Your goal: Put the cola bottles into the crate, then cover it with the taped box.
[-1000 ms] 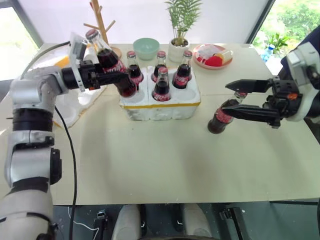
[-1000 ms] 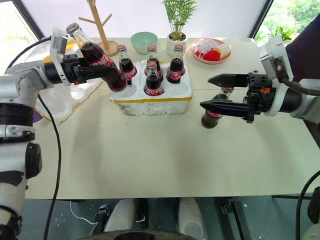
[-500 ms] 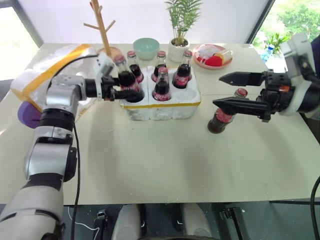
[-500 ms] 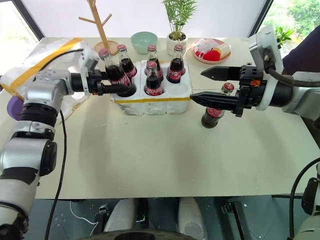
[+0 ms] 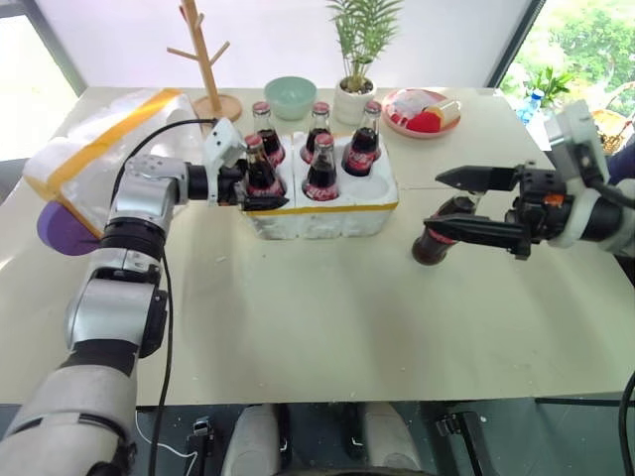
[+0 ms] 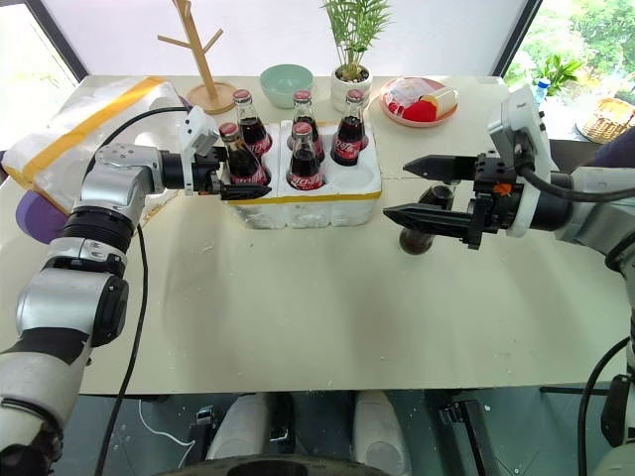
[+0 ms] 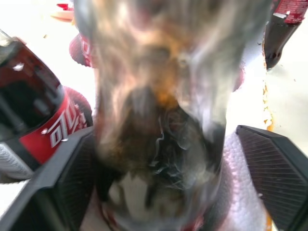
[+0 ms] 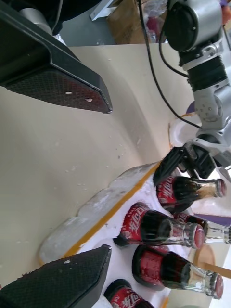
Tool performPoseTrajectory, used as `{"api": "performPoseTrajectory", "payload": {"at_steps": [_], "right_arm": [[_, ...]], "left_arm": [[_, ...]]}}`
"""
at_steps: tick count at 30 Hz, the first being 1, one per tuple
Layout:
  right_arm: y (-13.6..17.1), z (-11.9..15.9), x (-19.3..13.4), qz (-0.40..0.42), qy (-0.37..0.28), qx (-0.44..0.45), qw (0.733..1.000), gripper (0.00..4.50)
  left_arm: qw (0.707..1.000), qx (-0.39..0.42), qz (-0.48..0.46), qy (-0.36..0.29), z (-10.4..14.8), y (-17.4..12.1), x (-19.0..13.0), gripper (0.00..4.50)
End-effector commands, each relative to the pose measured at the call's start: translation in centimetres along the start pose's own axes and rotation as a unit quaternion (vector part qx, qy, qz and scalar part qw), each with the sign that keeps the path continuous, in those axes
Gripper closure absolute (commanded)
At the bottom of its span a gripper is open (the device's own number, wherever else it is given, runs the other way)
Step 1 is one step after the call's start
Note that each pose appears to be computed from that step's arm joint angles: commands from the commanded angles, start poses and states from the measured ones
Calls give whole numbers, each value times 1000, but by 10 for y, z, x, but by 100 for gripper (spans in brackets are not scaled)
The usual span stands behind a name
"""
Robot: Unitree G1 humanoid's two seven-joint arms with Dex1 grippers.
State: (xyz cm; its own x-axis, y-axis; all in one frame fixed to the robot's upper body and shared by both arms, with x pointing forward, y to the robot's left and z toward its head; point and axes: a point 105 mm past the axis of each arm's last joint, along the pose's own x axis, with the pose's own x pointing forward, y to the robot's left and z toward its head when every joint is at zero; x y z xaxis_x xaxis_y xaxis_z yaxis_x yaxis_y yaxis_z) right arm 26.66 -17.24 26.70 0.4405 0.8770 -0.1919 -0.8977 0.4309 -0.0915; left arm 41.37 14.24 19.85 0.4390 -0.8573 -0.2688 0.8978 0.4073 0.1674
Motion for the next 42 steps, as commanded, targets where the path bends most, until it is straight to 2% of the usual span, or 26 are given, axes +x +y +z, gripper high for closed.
{"api": "performPoseTrajectory", "payload": {"at_steps": [1,5,7,10,13,18,26,29,42], "right_arm": [[-2,11,-13,-25,-9,-37,999,0],[-2,7,-32,-46,-4,-21,999,0],[0,2,-42,-56,3,-9,998,0],[1,-14,-55,-83,24,13,996,0],[0,-36,-65,-124,43,37,991,0],[-5,-77,-58,-203,47,61,976,0],[-32,-118,-21,-324,-21,122,938,0],[-42,-121,-14,-349,-38,137,926,0],[-74,-118,32,-338,-70,139,928,0]], "left_arm": [[999,7,8,-36,29,7,-24,3],[997,9,-18,-78,66,-3,-71,3],[996,3,-28,-84,76,-12,-96,3],[996,-13,-57,-72,81,-32,-128,3],[995,-12,-92,-25,72,-60,-143,3],[993,-1,-116,-8,61,-86,-132,3],[995,8,-94,-29,57,-93,-110,3],[995,10,-92,-30,57,-95,-109,3],[996,19,-87,-31,58,-98,-105,3]]}}
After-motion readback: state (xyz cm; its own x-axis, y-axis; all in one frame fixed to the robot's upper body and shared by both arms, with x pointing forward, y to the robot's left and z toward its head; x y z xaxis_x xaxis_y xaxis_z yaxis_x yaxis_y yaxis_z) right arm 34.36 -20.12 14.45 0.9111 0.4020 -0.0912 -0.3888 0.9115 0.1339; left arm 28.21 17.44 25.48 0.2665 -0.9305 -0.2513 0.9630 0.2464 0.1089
